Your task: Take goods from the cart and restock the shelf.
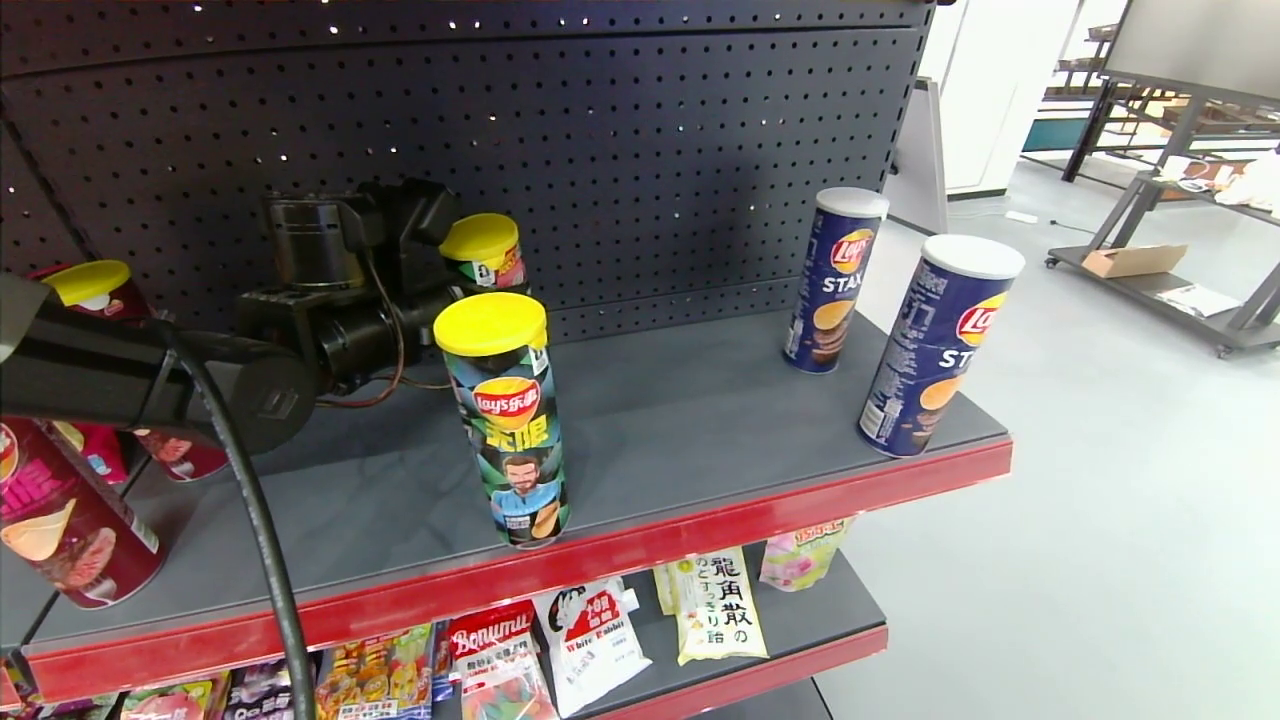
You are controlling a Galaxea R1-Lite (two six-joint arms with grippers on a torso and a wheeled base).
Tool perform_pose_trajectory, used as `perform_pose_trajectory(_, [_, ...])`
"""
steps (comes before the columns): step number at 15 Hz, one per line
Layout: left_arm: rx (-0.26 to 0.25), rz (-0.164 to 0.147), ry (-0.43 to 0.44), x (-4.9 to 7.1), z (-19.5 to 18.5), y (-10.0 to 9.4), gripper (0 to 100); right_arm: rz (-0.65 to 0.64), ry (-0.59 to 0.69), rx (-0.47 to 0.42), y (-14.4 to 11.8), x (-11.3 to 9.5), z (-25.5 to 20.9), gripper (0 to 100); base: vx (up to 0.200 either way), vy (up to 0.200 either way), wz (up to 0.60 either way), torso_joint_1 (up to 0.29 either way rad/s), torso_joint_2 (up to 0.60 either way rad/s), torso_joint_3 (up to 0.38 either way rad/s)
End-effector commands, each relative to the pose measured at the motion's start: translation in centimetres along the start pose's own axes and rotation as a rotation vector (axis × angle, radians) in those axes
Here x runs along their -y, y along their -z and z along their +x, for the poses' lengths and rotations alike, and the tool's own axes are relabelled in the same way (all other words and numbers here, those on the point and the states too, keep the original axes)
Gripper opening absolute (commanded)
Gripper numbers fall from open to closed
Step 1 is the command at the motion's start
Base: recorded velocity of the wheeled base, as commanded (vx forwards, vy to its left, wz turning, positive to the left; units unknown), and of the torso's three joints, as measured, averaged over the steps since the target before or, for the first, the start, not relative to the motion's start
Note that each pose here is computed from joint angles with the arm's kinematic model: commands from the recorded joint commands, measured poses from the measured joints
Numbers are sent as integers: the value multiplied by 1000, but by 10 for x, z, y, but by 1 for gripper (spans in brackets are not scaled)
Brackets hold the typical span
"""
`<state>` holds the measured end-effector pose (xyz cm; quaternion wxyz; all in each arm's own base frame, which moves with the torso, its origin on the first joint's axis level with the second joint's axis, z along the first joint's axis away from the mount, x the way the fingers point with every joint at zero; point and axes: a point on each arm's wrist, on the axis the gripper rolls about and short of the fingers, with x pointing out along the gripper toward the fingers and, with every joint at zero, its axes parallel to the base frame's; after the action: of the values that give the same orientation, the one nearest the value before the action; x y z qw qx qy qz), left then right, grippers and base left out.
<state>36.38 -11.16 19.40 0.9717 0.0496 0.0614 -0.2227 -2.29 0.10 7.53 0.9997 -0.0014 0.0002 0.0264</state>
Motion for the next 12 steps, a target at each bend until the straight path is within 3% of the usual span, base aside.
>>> perform_pose_trajectory(1, [-3, -1, 3, 0, -1, 0, 0, 0, -1, -1, 0, 0, 0, 100, 0, 0, 0, 0, 0, 0])
perform_pose_trajectory(12, [-11, -1, 20, 1, 0, 1, 0, 0, -1, -1, 0, 0, 0, 100, 0, 0, 0, 0, 0, 0])
